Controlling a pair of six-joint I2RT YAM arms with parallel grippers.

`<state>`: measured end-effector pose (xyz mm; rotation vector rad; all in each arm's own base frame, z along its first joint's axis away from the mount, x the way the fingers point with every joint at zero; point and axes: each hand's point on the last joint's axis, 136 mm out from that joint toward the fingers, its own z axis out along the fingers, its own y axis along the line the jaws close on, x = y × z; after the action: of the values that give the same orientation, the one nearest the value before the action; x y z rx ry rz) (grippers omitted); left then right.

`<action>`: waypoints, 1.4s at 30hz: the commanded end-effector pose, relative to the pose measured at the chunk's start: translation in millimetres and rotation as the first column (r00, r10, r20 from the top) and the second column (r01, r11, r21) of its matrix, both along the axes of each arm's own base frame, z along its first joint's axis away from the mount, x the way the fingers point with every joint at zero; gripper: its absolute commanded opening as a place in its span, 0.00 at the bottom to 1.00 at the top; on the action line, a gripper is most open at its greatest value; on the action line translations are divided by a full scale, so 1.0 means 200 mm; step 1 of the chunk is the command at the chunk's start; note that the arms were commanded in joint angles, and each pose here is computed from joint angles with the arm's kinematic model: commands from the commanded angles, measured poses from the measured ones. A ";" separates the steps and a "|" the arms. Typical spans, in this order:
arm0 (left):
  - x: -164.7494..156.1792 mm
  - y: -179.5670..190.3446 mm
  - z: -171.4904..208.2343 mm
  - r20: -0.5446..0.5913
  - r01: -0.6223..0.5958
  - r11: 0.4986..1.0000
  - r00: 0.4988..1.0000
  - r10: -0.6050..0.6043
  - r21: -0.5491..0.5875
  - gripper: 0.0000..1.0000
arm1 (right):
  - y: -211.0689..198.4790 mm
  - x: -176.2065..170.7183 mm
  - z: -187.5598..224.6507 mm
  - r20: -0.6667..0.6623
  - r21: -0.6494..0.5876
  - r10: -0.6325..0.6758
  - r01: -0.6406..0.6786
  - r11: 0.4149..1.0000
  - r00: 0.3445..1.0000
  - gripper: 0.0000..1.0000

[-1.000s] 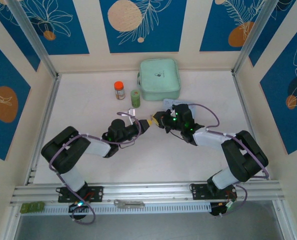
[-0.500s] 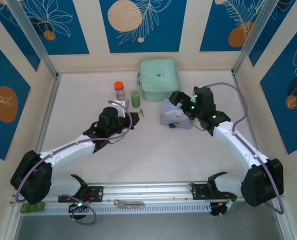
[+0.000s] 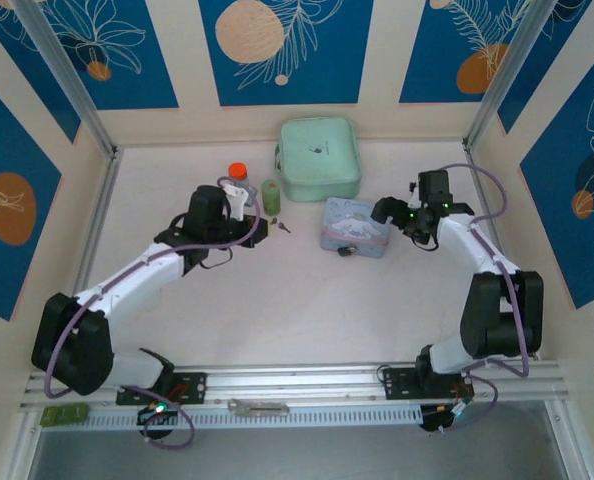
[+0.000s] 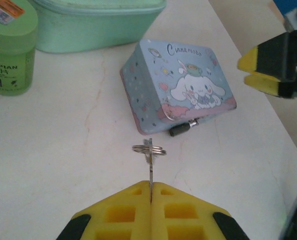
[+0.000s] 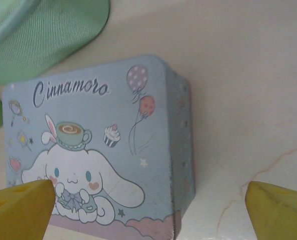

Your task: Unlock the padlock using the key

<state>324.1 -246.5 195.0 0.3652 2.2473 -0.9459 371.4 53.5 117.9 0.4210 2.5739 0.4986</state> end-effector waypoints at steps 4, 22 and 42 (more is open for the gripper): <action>-0.11 -0.01 0.09 -0.011 0.163 0.987 0.987 -0.163 0.005 0.00 | 0.13 0.09 -0.01 0.045 0.046 0.192 -0.194 0.980 0.980 0.90; -0.36 -0.06 0.26 0.109 0.451 0.891 0.889 -0.444 -0.056 0.00 | 0.89 0.03 -0.09 0.048 -0.035 0.700 -0.700 0.714 0.712 0.77; -0.36 -0.14 0.18 -0.013 0.524 0.838 0.847 -0.532 -0.149 0.00 | 1.05 -0.55 0.79 0.566 0.311 0.665 -0.873 0.376 0.488 0.68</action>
<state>258.6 -270.0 213.4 0.8869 2.2050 -1.3138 300.7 247.3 270.5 -0.6877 2.0733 1.2314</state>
